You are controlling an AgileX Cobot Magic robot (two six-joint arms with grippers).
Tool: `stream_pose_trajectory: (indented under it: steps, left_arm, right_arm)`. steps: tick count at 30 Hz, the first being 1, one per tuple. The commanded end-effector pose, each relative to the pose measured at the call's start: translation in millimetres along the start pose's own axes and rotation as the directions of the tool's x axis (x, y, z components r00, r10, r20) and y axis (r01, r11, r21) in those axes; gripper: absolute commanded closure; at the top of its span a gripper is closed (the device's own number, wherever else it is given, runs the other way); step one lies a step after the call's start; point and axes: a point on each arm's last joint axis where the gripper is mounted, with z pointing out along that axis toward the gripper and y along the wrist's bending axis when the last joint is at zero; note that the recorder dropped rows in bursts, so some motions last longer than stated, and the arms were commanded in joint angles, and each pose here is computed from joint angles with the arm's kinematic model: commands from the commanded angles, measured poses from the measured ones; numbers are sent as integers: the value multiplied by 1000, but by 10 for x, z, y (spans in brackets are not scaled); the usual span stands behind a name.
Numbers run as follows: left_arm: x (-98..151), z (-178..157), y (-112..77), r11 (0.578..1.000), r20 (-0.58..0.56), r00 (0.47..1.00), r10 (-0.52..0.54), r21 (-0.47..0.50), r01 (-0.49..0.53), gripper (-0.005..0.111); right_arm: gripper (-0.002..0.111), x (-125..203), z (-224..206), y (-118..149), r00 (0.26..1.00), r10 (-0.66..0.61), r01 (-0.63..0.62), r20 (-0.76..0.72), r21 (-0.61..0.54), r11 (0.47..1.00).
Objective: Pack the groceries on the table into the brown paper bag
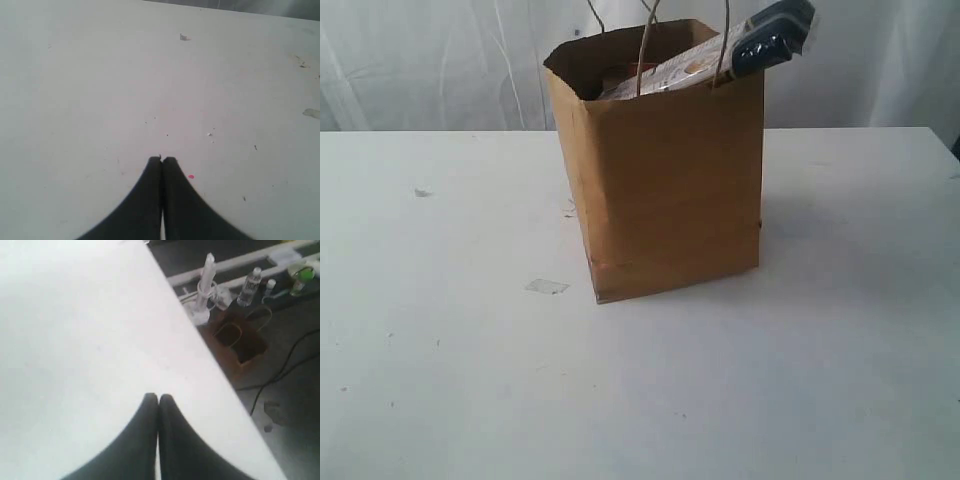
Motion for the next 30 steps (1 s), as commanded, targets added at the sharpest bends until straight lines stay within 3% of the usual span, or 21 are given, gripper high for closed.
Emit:
stream_pose_trajectory:
  steps: [1,5,7,8,9,11,15,18,21,23,25,27,30]
  left_arm:
    - [-6,-3,-2,1000,9,1000,-9,2,9,107]
    - [-6,-3,-2,1000,9,1000,-9,2,9,107]
    - [-6,-3,-2,1000,9,1000,-9,2,9,107]
    - [-6,-3,-2,1000,9,1000,-9,2,9,107]
    - [-6,-3,-2,1000,9,1000,-9,2,9,107]
    - [-6,-3,-2,1000,9,1000,-9,2,9,107]
    - [-6,-3,-2,1000,9,1000,-9,2,9,107]
    - [-6,-3,-2,1000,9,1000,-9,2,9,107]
    - [-6,-3,-2,1000,9,1000,-9,2,9,107]
    - [-6,-3,-2,1000,9,1000,-9,2,9,107]
    - [-6,-3,-2,1000,9,1000,-9,2,9,107]
    - [-6,-3,-2,1000,9,1000,-9,2,9,107]
    - [-6,-3,-2,1000,9,1000,-9,2,9,107]
  right_arm:
    - [108,156,-52,17,993,-116,117,-28,61,991]
    - [108,19,-365,2,964,-257,228,63,300,926]
    - [108,-48,-492,8,892,-452,404,22,412,817]
    - [108,-56,-515,-7,848,-529,483,-40,471,738]
    - [108,-25,-518,-42,856,-507,479,-106,531,699]
    - [108,82,-452,-50,899,-398,433,-183,515,740]
    - [108,171,-287,326,901,-385,417,-200,155,895]
    - [108,101,-318,677,889,-416,410,-190,-74,909]
    - [108,-17,-526,980,923,-375,349,-92,-214,912]
    - [108,-62,-773,1105,902,-428,429,61,-249,868]
    - [108,-104,-1116,1125,879,-392,455,273,-230,860]
    - [108,-101,-1389,1053,844,-304,424,442,-202,883]
    - [108,38,-1642,928,821,-139,313,554,-233,921]
